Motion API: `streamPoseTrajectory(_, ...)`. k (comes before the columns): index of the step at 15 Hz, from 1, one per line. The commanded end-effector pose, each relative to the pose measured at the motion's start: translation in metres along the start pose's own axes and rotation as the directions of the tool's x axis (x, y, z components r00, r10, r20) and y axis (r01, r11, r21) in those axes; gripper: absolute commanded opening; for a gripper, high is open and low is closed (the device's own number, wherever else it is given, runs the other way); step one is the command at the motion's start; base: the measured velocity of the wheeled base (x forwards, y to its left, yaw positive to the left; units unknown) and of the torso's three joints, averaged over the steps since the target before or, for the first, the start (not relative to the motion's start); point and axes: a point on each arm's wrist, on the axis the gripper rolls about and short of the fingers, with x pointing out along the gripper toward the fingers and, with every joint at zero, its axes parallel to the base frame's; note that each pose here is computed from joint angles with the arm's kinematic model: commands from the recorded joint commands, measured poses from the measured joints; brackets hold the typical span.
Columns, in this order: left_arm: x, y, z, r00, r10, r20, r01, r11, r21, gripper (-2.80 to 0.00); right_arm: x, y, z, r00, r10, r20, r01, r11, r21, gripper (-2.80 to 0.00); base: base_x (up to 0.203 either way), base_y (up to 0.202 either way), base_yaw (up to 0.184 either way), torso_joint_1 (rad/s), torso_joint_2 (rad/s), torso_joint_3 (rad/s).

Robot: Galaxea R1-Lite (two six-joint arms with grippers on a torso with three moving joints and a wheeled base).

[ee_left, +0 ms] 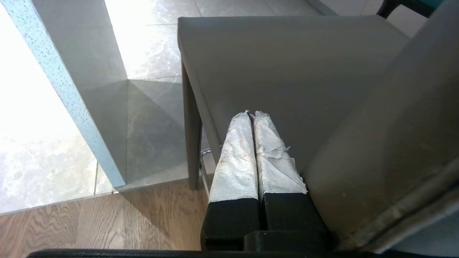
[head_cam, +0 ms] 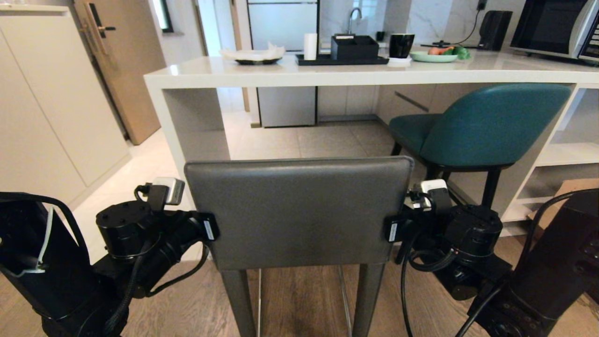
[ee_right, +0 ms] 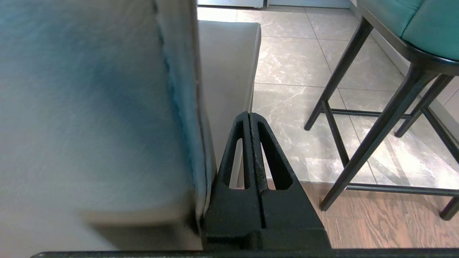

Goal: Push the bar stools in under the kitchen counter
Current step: Push the gray chair back under the dining table

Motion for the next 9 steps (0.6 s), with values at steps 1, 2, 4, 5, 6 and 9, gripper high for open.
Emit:
streamPoseTrajectory(1, -0.002, 0.000, -0.001, 1.000, -0.003, -0.001, 0.003, 1.000, -0.003, -2.80, 0.003, 0.001, 0.002, 1.000, -0.002, 0.018, 0.002, 1.000, 0.005, -2.80, 0.000, 0.000, 0.000, 0.000, 0.00, 0.000)
streamPoseTrajectory(2, -0.005, 0.001, -0.005, 1.000, -0.001, -0.020, 0.001, 1.000, -0.002, -2.80, 0.005, 0.001, 0.003, 1.000, -0.003, 0.023, 0.002, 1.000, 0.007, -2.80, 0.000, 0.000, 0.000, 0.000, 0.00, 0.000)
streamPoseTrajectory(4, -0.006, 0.003, -0.012, 0.999, 0.007, -0.052, -0.007, 1.000, 0.001, -2.80, 0.007, 0.002, 0.002, 1.000, -0.003, 0.025, 0.002, 1.000, 0.007, -2.80, 0.000, 0.000, 0.000, 0.000, 0.00, 0.000)
streamPoseTrajectory(5, -0.002, 0.004, -0.013, 0.999, 0.010, -0.048, -0.010, 1.000, 0.002, -2.80, 0.007, 0.003, 0.002, 1.000, -0.003, 0.025, 0.002, 1.000, 0.009, -2.80, 0.000, 0.000, 0.000, 0.000, 0.00, 0.000)
streamPoseTrajectory(6, 0.003, 0.004, -0.011, 0.999, 0.010, -0.034, -0.010, 1.000, 0.001, -2.80, 0.007, 0.003, 0.002, 1.000, -0.001, 0.025, 0.001, 1.000, 0.009, -2.80, 0.000, 0.000, 0.000, 0.000, 0.00, 0.000)
streamPoseTrajectory(9, 0.006, 0.000, -0.013, 0.999, -0.005, -0.032, 0.005, 1.000, 0.003, -2.80, 0.010, 0.004, 0.005, 0.999, 0.002, 0.039, -0.003, 1.000, 0.008, -2.80, 0.000, 0.000, 0.000, 0.000, 0.00, 0.000)
